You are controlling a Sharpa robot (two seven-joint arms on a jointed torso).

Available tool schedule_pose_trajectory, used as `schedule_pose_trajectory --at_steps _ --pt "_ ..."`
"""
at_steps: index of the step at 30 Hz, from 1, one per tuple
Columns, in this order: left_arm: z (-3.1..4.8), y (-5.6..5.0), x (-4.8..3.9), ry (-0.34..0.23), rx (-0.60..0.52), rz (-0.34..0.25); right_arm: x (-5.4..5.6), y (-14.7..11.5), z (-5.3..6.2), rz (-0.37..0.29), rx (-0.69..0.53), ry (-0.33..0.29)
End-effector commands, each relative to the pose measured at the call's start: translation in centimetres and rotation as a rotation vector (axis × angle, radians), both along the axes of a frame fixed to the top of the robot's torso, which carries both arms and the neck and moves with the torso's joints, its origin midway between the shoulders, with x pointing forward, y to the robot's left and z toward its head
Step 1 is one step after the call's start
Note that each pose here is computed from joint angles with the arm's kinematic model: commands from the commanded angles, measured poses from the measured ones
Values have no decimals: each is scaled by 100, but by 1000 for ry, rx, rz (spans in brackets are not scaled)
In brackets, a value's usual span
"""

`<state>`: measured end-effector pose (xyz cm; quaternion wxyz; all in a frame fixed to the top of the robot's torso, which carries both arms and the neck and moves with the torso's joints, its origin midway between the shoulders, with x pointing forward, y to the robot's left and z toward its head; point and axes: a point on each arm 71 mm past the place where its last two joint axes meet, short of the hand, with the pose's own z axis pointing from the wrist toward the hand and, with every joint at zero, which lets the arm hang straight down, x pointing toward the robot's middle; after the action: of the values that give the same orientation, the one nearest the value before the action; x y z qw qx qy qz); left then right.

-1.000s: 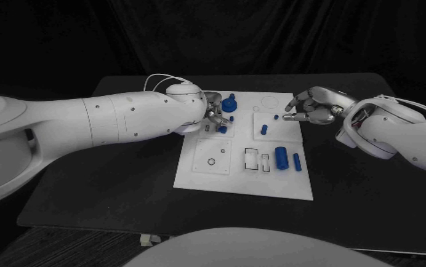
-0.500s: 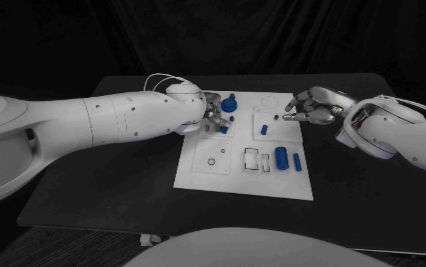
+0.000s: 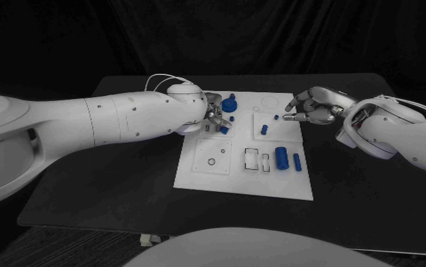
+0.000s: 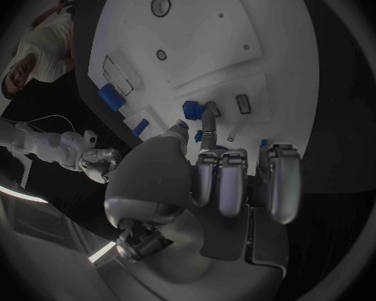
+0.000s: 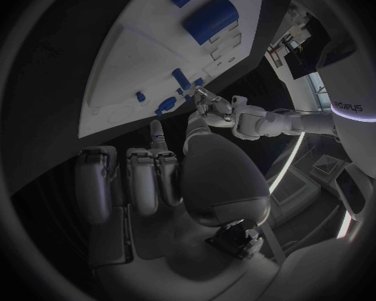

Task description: Assemble the parts on the task board

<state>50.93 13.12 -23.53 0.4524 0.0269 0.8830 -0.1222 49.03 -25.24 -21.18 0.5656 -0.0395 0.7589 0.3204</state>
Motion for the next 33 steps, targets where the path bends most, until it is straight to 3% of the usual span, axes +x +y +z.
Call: schedule_pose_trajectory --at_steps 1,8,11,15,33 --pt "4 -14 -11 -12 -24 -3 -5 -9 -12 -11 -4 4" --pt "37 0 -27 -56 -36 0 -9 -22 -13 -13 -4 4" --pt "67 -14 -41 -99 -34 -21 -13 -31 -17 -14 -4 5" --pt "81 -34 -58 -115 -39 -41 -16 -37 -21 -15 -4 6" --pt "37 -9 -64 -65 20 -62 -21 -30 -36 -12 -5 11"
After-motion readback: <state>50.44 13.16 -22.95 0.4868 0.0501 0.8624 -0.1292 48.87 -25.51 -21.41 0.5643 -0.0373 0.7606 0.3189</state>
